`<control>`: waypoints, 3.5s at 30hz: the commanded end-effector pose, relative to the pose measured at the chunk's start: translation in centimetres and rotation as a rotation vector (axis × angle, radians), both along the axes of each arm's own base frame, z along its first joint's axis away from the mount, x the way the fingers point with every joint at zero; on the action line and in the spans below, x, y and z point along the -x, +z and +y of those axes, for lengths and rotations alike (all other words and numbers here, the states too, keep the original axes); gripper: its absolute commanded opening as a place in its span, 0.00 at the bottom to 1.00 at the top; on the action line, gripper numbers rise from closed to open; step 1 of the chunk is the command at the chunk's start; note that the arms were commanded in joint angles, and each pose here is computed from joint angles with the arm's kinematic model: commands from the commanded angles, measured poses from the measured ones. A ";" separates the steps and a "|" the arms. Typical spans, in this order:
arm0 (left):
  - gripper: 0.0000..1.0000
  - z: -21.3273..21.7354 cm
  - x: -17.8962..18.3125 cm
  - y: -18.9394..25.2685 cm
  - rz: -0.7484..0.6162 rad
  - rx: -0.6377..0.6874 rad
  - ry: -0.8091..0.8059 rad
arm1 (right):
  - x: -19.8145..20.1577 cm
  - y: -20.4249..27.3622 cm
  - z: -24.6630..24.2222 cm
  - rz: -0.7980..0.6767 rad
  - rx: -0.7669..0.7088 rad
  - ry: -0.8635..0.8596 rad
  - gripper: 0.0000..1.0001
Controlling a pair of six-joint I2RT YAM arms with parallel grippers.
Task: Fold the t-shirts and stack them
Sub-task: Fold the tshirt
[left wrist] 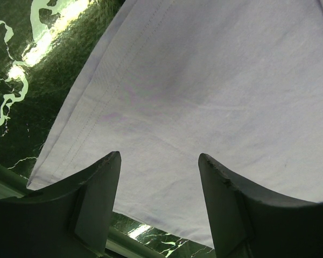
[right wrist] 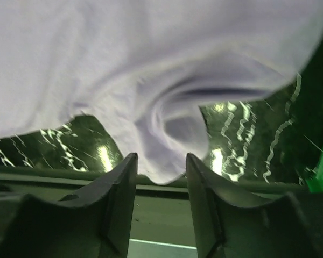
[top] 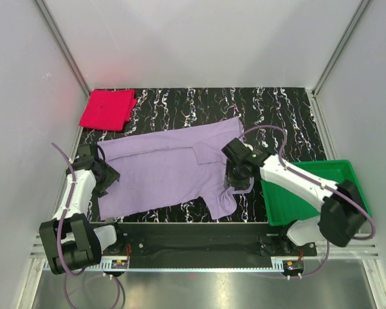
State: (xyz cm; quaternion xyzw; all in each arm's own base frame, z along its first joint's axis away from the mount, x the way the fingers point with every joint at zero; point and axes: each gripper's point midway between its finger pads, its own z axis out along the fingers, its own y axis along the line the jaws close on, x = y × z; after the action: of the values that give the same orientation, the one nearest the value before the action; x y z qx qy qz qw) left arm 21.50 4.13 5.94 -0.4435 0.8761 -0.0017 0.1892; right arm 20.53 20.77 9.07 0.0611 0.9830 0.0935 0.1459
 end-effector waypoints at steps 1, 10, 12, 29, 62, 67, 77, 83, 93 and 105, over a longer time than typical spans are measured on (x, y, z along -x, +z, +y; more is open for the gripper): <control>0.65 0.3 -1.4 1.4 -0.059 -0.019 -0.014 | 2.0 -0.2 -2.7 0.012 0.052 -0.032 0.46; 0.65 0.2 -1.7 1.3 -0.052 -0.009 -0.017 | 2.5 -4.2 -3.7 0.045 0.043 -0.028 0.18; 0.65 0.2 -1.7 1.4 -0.052 -0.008 -0.017 | 1.8 -5.0 -2.6 0.036 0.014 0.002 0.14; 0.65 0.5 -2.4 2.1 -0.053 -0.013 -0.016 | 3.4 -3.3 8.3 0.117 -0.191 0.217 0.12; 0.65 0.3 -1.9 1.7 -0.045 -0.012 -0.040 | 12.3 -5.8 1.2 0.326 -0.128 0.058 0.43; 0.65 0.2 -1.7 1.5 -0.038 -0.007 -0.039 | 12.4 -6.4 1.3 0.340 -0.130 0.038 0.46; 0.65 0.2 -1.7 1.8 -0.044 -0.010 -0.039 | 11.8 -8.0 1.2 0.313 -0.132 -0.019 0.45; 0.65 0.2 -1.5 2.0 -0.045 -0.012 -0.040 | 11.6 -8.3 2.2 0.320 -0.165 -0.017 0.38; 0.68 0.3 -0.9 1.8 -0.037 -0.019 -0.005 | 10.5 -6.5 1.5 0.243 -0.132 0.003 0.00; 0.69 2.3 3.7 0.0 0.074 -0.060 0.368 | 4.9 -1.2 -0.7 0.182 -0.116 0.058 0.00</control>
State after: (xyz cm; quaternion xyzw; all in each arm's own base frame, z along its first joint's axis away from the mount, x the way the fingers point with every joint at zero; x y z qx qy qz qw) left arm 19.95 5.12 6.65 -0.5160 0.8358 0.0335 0.1846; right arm 14.40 21.43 6.07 0.0711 0.9851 0.1506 0.0436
